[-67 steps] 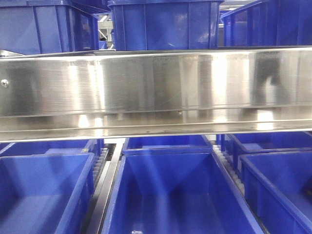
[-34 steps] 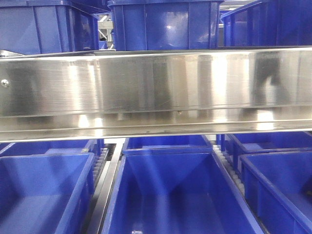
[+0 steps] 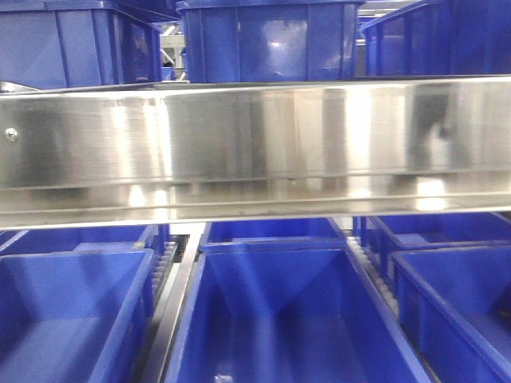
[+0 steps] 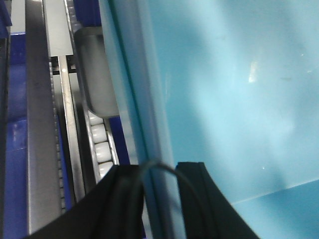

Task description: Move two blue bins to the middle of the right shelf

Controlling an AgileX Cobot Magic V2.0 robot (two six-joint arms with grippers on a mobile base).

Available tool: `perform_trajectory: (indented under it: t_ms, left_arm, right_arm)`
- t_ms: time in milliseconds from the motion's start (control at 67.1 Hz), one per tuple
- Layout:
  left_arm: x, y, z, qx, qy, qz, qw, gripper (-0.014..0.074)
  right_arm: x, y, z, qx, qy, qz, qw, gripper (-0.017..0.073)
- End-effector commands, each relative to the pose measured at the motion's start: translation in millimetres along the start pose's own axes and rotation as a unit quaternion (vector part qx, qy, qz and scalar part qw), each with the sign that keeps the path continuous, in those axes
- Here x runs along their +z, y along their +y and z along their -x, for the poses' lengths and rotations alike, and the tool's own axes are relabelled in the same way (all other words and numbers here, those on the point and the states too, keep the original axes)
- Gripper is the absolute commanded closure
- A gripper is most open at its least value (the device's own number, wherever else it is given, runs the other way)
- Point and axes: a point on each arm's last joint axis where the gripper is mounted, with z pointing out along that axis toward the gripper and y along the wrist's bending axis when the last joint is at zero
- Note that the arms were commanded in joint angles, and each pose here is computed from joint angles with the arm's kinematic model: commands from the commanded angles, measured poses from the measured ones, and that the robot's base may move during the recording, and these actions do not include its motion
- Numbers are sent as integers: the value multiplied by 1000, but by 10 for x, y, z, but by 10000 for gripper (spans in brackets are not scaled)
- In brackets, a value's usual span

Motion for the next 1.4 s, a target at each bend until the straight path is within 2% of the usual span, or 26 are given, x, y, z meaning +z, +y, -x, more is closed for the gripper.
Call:
perform_trajectory:
  t_ms: [0, 567, 1387]
  left_arm:
    - [-171, -27, 92, 11, -52, -19, 998, 704]
    - [-195, -70, 225, 10, -126, -42, 991, 704]
    - [-195, -70, 225, 10, -126, -42, 991, 704]
  right_arm:
    - [-90, -23, 116, -14, -59, -13, 998, 712]
    - [-44, -26, 197, -14, -99, -12, 995, 712]
    - [-44, -26, 197, -14, -99, -12, 995, 712]
